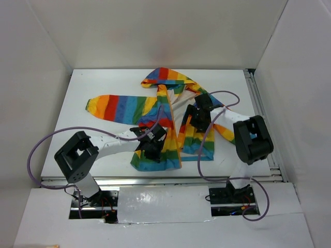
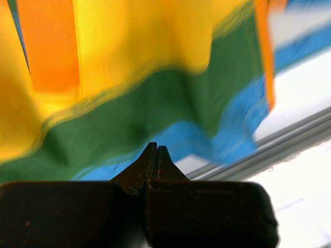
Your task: Zip up the jacket
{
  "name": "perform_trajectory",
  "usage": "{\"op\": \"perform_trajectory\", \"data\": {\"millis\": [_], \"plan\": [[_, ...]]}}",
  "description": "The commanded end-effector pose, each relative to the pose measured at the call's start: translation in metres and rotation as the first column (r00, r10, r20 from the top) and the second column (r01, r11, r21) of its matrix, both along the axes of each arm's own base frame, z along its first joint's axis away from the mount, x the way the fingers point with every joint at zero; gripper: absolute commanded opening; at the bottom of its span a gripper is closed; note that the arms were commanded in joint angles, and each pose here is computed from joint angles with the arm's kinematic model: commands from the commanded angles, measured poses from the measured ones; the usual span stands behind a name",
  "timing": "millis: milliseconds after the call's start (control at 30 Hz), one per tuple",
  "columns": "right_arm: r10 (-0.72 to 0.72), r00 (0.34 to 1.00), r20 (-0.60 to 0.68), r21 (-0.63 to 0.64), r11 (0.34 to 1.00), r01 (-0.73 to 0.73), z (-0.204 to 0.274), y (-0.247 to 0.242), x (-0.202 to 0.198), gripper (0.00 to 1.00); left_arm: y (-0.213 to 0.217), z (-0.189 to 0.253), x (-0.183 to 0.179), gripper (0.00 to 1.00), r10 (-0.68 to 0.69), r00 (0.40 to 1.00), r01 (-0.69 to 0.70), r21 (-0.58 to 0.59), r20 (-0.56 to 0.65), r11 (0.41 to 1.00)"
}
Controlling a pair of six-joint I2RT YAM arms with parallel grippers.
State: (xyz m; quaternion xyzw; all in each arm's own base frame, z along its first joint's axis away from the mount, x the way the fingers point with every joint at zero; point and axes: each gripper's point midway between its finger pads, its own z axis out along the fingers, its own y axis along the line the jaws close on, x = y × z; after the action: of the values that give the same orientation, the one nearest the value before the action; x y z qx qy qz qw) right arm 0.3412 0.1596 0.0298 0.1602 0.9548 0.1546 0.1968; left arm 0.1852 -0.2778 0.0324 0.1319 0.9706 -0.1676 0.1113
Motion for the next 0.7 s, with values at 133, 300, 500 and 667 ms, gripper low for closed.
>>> {"op": "perform_trajectory", "data": {"millis": [133, 300, 500, 667], "plan": [[-0.064, 0.994, 0.09, -0.042, 0.997, 0.068, 0.014, -0.004, 0.069, 0.99, 0.0, 0.018, -0.006, 0.11, -0.039, 0.999, 0.037, -0.112, -0.02, 0.993], [-0.007, 0.985, 0.174, -0.045, 0.999, 0.015, 0.042, 0.008, 0.056, 1.0, -0.026, 0.054, -0.002, 0.93, -0.075, 0.997, 0.07, -0.27, -0.008, 0.96], [-0.067, 0.948, 0.311, 0.009, 0.998, 0.068, 0.093, -0.008, 0.032, 1.0, -0.061, 0.058, 0.005, 0.99, -0.09, 0.996, 0.083, -0.249, -0.018, 0.965], [-0.203, 0.885, 0.418, 0.035, 0.978, 0.207, 0.135, -0.049, 0.008, 1.0, -0.077, 0.028, 0.01, 0.99, -0.024, 0.995, 0.013, -0.109, -0.099, 0.994]]}}
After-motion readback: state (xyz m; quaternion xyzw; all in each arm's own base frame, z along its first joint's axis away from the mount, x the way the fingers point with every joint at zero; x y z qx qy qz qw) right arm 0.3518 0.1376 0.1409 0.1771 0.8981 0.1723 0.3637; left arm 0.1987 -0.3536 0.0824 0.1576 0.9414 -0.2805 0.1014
